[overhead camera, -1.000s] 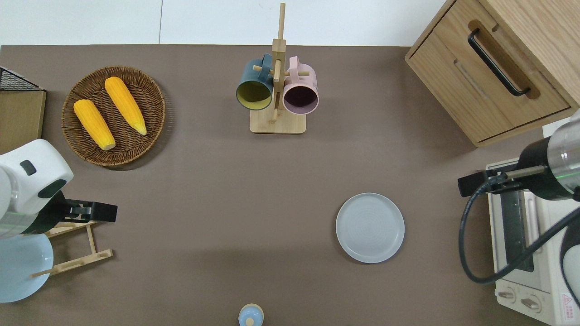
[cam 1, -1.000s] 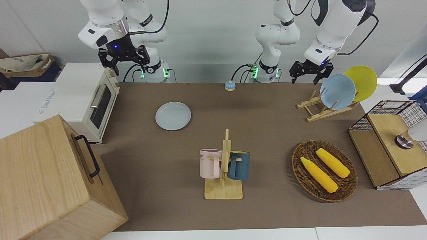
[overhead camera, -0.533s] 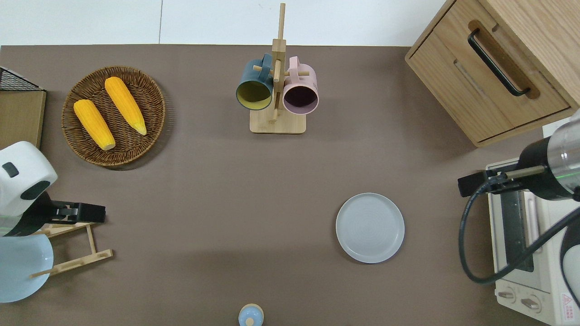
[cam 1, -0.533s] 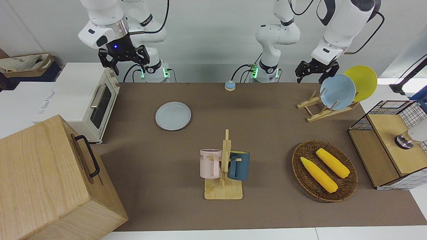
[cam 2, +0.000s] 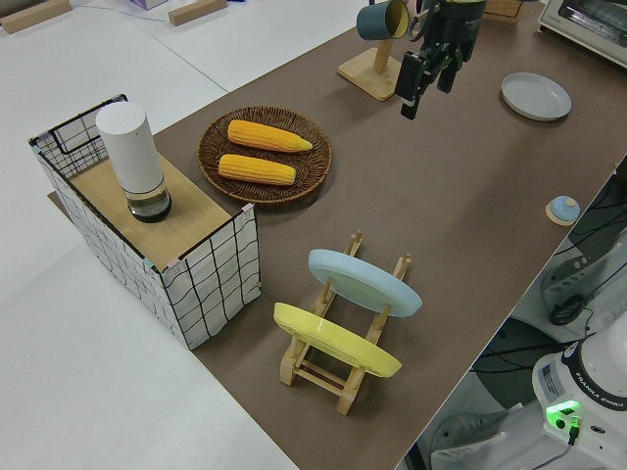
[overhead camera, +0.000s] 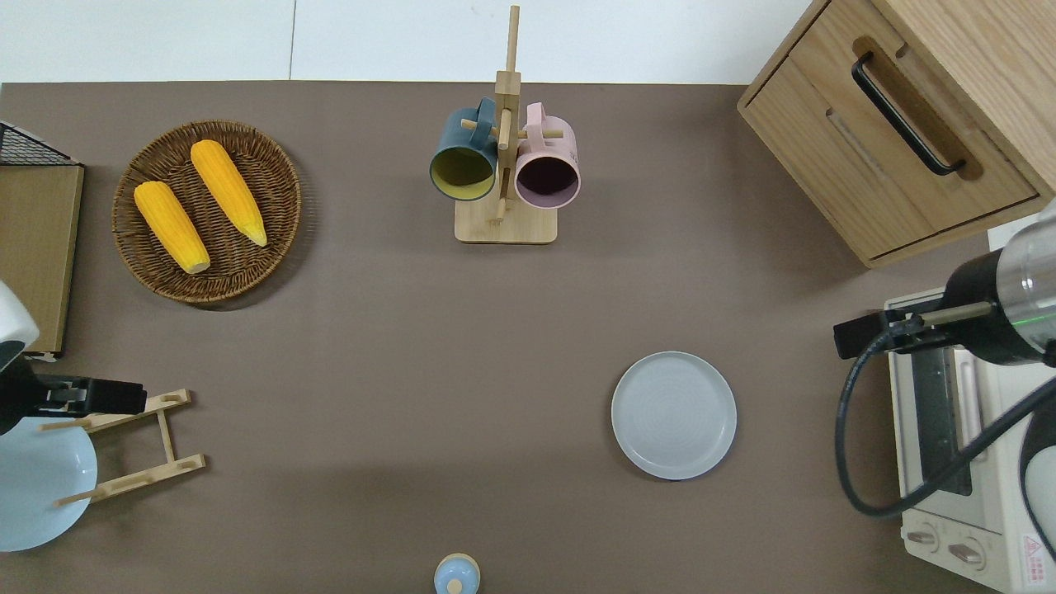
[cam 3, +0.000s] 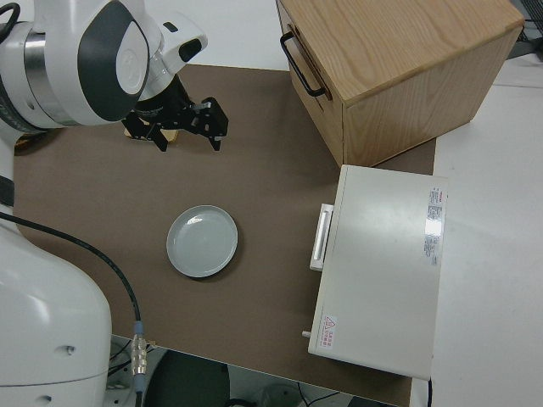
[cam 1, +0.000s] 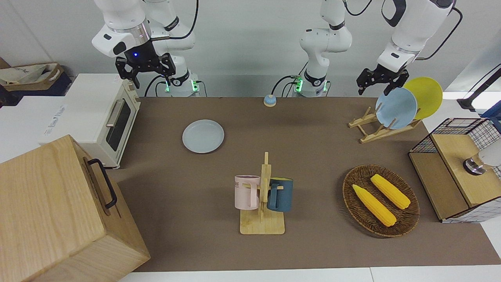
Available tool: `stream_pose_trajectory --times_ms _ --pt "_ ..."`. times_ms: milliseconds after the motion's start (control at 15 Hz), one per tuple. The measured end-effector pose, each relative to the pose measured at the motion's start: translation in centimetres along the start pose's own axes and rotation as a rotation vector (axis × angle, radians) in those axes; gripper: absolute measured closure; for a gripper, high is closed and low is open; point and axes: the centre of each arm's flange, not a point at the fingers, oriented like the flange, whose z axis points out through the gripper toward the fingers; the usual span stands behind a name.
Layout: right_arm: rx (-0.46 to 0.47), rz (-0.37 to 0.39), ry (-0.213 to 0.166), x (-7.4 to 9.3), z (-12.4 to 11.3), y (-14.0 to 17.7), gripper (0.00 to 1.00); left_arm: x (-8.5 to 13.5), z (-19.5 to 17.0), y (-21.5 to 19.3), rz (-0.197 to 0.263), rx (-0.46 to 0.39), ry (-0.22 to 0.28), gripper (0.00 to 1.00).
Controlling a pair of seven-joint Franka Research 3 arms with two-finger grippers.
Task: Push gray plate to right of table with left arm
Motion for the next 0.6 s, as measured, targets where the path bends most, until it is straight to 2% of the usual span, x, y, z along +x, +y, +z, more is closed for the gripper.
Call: stream_pose_trajectory --times_ms 333,600 --pt "0.0 0.0 0.0 0.0 0.0 0.0 0.01 0.3 0.0 1.5 0.024 -0.01 0.017 0.0" --pt "0.0 0.0 0.0 0.0 0.0 0.0 0.01 0.6 0.0 2.0 0.011 -0.04 0.035 0.0"
